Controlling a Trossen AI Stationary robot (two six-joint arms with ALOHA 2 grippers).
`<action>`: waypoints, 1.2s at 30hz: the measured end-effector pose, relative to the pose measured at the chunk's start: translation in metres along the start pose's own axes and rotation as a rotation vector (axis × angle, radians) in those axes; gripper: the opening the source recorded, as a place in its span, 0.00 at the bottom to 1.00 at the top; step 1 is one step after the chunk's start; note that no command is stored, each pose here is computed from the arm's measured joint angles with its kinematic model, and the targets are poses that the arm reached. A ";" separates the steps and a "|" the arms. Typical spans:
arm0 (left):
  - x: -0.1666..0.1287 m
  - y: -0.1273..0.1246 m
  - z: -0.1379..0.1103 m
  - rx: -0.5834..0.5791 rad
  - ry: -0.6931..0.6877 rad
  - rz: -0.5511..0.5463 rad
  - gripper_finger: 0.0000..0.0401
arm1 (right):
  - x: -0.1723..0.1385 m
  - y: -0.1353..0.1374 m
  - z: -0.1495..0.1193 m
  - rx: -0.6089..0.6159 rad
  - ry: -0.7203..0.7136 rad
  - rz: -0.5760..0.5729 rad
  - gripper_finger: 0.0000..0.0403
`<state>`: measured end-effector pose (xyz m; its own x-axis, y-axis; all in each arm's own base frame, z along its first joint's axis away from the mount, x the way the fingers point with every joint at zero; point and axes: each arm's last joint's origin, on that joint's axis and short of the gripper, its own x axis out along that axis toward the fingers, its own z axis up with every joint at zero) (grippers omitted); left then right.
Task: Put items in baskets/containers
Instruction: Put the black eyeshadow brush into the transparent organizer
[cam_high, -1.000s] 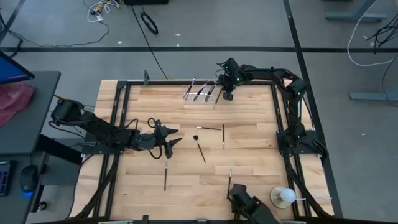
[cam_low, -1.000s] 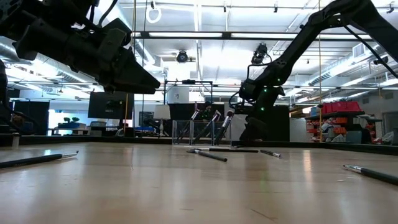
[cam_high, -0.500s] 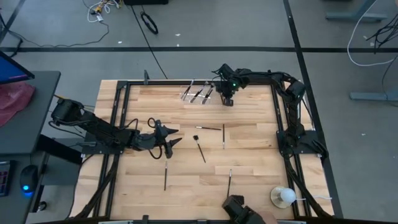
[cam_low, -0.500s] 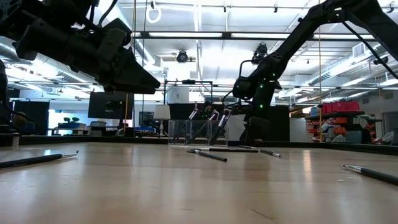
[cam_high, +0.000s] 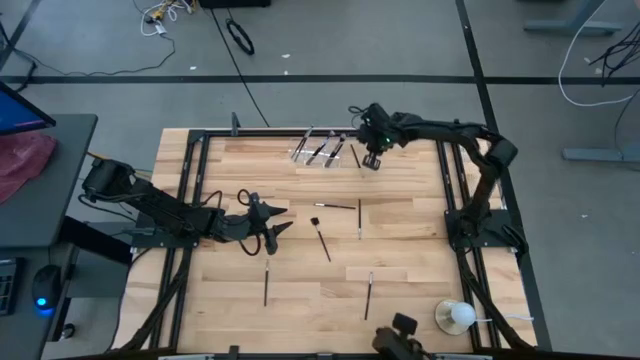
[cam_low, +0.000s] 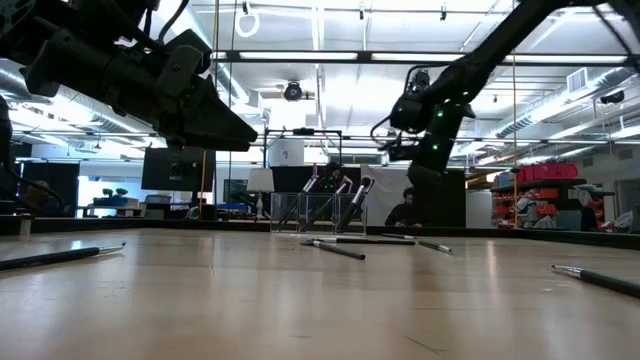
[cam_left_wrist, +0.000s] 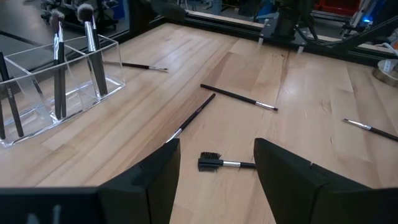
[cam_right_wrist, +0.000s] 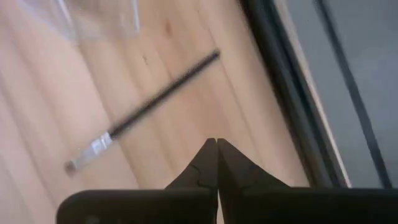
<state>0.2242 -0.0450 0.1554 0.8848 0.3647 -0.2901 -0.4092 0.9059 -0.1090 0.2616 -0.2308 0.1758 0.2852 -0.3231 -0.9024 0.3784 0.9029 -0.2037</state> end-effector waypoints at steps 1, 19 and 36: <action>0.000 0.000 0.000 0.000 0.000 0.000 0.53 | -0.002 0.003 -0.003 0.028 -0.034 -0.003 0.00; 0.000 0.000 0.000 0.009 -0.001 0.002 0.53 | 0.022 0.083 -0.036 0.272 -0.210 -0.034 0.50; 0.000 0.000 0.000 0.008 -0.001 0.001 0.53 | 0.045 0.087 -0.044 0.313 -0.120 0.011 0.14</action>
<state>0.2243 -0.0448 0.1555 0.8843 0.3661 -0.2897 -0.4086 0.9071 -0.1010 0.2686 -0.1546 0.1009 0.3850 -0.3619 -0.8490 0.6216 0.7816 -0.0513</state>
